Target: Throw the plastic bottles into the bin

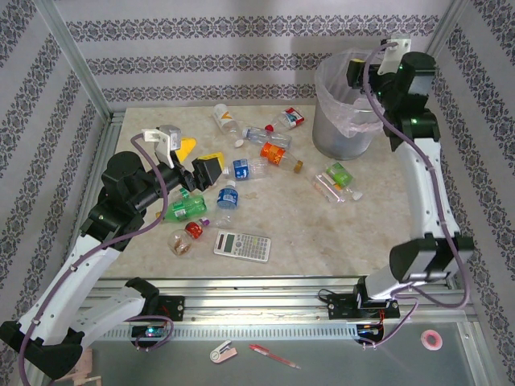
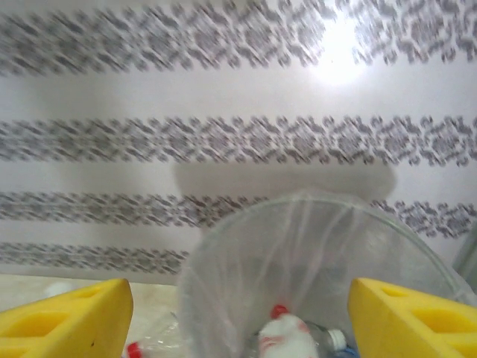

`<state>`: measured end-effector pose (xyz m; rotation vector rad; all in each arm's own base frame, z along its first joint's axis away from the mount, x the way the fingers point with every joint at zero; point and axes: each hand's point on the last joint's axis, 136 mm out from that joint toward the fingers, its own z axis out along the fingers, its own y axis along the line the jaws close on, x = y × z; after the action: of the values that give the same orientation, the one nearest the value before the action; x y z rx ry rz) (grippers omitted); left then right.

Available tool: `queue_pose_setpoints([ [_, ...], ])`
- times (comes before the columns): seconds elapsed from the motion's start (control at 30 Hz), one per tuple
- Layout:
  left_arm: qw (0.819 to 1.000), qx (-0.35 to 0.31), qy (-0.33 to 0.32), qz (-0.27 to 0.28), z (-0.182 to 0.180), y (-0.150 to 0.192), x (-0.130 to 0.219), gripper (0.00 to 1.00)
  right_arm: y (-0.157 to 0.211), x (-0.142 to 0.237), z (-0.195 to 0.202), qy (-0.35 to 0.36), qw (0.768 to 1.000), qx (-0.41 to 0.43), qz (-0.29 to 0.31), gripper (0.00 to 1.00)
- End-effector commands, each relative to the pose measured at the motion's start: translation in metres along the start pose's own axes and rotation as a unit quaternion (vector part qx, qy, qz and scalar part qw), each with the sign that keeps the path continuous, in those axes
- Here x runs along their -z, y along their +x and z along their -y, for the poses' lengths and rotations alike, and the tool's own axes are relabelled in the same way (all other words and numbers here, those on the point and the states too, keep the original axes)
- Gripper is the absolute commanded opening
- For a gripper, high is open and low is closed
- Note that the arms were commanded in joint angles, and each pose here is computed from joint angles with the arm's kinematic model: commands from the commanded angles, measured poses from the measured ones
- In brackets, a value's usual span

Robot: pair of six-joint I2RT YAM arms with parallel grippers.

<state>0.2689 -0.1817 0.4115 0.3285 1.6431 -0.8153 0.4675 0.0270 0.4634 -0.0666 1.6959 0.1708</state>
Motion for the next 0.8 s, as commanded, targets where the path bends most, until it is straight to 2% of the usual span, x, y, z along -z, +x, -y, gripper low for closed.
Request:
queue_pose_setpoints([
  [0.0, 1.0, -0.009, 0.014, 0.015, 0.01, -0.01, 0.004, 1.0, 0.043, 0.005, -0.028, -0.061, 0.995, -0.022, -0.081, 0.79],
  [0.17, 1.0, -0.008, 0.02, 0.019, 0.013, -0.011, 0.005, 1.0, 0.078, 0.028, -0.065, -0.138, 0.979, -0.013, -0.147, 0.86],
  [0.3, 0.999, -0.009, 0.022, 0.022, 0.014, -0.012, 0.007, 1.0, 0.121, 0.041, -0.075, -0.155, 0.966, -0.02, -0.204, 0.94],
  [0.5, 0.999, -0.009, 0.023, 0.025, 0.015, -0.012, 0.01, 1.0, 0.198, 0.056, -0.077, -0.148, 0.939, -0.022, -0.31, 0.97],
  [0.63, 0.999, -0.008, 0.025, 0.024, 0.015, -0.012, 0.01, 1.0, 0.257, 0.06, -0.07, -0.133, 0.906, -0.006, -0.402, 0.97],
  [0.77, 0.999, -0.016, 0.028, 0.012, 0.017, -0.01, 0.008, 1.0, 0.308, 0.064, -0.064, -0.118, 0.857, 0.035, -0.5, 0.97],
])
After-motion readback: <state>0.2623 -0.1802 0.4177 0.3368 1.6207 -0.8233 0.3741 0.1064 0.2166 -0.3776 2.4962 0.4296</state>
